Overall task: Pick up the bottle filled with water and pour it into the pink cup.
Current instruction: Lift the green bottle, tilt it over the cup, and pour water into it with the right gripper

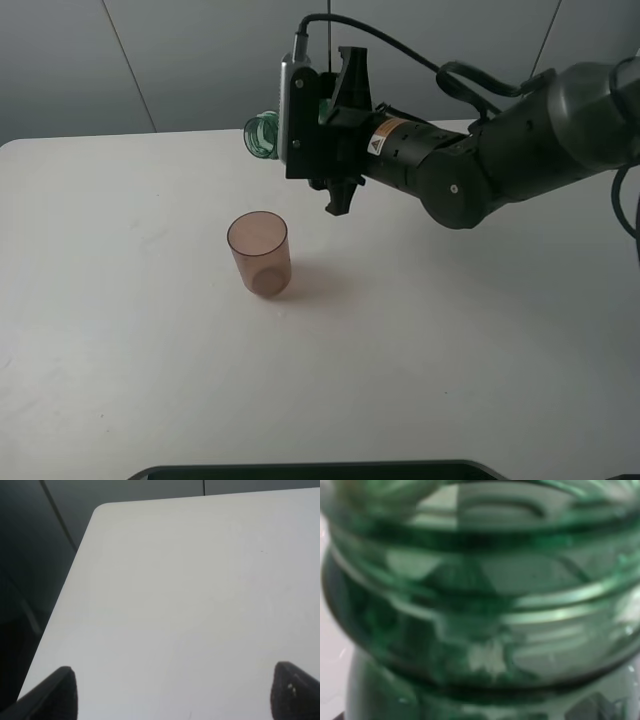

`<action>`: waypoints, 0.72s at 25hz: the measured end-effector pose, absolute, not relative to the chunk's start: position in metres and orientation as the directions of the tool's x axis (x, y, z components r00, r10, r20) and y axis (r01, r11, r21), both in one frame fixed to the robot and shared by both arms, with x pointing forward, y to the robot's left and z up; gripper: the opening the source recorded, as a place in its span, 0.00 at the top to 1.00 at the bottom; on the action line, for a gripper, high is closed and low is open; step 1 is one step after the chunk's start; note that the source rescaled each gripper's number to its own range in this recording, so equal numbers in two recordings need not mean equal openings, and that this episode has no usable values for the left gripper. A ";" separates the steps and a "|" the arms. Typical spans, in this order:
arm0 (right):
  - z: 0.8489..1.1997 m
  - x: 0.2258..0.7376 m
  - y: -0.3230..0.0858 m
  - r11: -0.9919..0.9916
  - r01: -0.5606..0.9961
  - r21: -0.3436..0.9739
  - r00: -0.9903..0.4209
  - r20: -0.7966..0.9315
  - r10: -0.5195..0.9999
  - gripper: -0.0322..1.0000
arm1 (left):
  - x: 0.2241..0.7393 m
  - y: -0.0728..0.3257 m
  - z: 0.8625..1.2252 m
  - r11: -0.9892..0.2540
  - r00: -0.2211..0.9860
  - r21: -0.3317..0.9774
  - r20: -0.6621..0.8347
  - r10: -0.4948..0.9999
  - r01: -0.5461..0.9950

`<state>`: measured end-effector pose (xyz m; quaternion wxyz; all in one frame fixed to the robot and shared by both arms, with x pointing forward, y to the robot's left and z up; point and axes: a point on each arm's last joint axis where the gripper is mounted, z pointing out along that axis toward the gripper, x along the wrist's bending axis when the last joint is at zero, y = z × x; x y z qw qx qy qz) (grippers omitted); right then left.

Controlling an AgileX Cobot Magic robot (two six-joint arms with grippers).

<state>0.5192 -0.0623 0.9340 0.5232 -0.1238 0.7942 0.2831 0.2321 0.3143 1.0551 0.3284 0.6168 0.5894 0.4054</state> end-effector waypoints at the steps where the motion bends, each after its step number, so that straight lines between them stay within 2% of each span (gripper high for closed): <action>1: 0.934 0.519 -0.062 0.809 -0.496 0.316 -0.420 -0.903 0.095 0.97 | 0.232 0.314 1.055 -0.090 -0.023 0.883 0.113 0.993 0.461; 18: 0.934 0.520 -0.063 0.826 -0.526 0.203 -0.355 -0.935 0.003 0.97 | 0.232 0.314 1.055 -0.088 -0.024 0.883 0.111 0.993 0.461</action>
